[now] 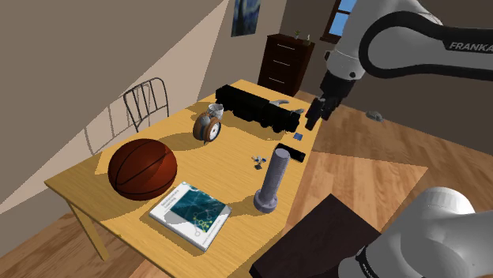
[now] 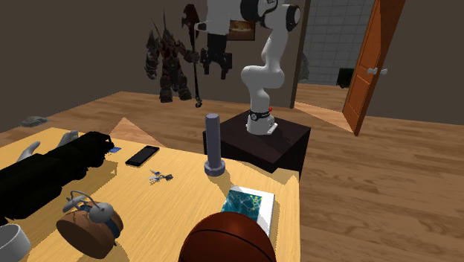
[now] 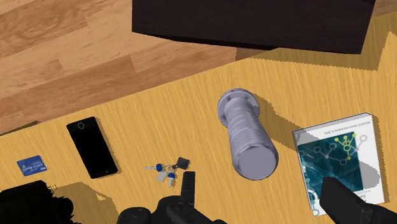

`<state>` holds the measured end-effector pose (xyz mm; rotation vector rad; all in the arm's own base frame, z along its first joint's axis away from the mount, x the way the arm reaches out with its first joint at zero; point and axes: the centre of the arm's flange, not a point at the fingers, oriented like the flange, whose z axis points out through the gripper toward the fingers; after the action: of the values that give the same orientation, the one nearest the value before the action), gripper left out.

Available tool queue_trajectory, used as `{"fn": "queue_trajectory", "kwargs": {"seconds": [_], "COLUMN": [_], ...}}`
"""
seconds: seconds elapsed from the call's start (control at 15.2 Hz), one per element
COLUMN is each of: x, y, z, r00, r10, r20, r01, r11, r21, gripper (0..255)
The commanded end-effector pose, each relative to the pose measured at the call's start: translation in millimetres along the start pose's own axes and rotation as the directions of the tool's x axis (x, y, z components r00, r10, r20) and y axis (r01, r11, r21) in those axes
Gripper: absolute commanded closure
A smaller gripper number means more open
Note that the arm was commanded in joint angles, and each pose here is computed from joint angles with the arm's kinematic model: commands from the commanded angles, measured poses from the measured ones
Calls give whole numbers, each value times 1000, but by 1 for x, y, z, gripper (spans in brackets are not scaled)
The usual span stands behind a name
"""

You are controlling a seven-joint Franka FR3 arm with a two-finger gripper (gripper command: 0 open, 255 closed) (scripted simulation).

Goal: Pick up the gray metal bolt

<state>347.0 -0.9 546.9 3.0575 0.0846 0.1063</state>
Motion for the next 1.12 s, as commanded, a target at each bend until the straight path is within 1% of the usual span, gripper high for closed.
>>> {"fn": "queue_trajectory", "kwargs": {"seconds": [0.0,0.66,0.73,1.06], "x": [11,62,64,62], "y": [-3,-27,-29,-31], "z": [23,145,150,177], "r00": [1000,993,993,993], "r10": [-15,-92,-96,-96], "r20": [11,68,71,71], "r01": [15,87,90,90], "r11": [1000,993,992,992], "r21": [13,82,85,85], "gripper": [0,0,0,0]}}
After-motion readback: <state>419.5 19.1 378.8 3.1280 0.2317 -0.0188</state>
